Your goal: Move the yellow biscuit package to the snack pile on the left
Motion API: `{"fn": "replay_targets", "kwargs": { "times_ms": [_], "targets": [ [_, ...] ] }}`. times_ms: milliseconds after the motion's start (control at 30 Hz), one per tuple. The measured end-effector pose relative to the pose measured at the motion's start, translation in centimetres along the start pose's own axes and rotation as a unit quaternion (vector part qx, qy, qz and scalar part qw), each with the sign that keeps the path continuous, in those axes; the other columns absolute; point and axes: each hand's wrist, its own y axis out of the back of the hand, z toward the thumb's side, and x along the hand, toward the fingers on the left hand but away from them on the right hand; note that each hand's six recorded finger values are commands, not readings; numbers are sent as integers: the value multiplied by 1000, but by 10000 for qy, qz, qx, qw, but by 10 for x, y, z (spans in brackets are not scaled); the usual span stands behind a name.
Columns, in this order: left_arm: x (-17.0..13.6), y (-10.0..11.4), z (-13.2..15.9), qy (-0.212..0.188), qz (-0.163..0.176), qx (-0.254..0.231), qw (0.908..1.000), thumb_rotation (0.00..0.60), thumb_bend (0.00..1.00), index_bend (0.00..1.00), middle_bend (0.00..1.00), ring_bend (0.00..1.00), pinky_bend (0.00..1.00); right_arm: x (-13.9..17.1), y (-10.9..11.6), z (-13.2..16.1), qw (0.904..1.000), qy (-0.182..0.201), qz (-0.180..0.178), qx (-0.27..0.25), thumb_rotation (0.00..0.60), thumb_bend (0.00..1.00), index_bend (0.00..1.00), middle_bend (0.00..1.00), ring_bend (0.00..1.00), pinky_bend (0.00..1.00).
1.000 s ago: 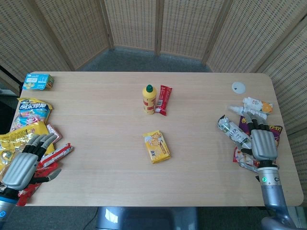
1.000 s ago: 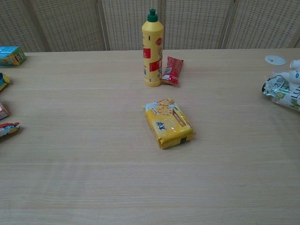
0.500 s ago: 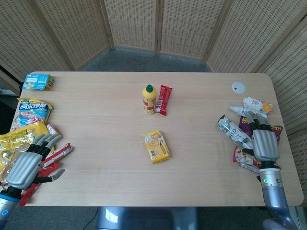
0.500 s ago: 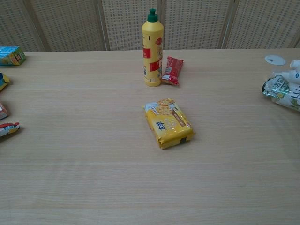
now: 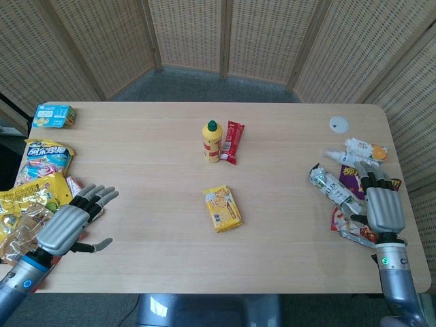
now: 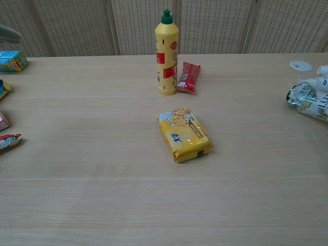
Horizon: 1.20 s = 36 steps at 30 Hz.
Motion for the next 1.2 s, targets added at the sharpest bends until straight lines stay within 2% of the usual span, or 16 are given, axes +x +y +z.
{"fn": "replay_targets", "kwargs": {
  "times_ms": [133, 767, 1200],
  "targets": [
    [19, -5, 6, -281, -208, 159, 9993, 404, 309, 0, 0, 0, 0, 0, 5, -2, 10000, -27, -45, 37, 600, 254, 0, 0, 0, 0],
    [104, -48, 36, -997, -860, 816, 9879, 393, 313, 0, 0, 0, 0, 9, 20, -20, 9990, -287, -75, 326, 600, 254, 0, 0, 0, 0],
    [158, -69, 69, -1341, -1137, 1121, 9780, 320, 318, 0, 0, 0, 0, 17, 27, -37, 9977, -494, -64, 453, 600, 255, 0, 0, 0, 0]
  ]
}}
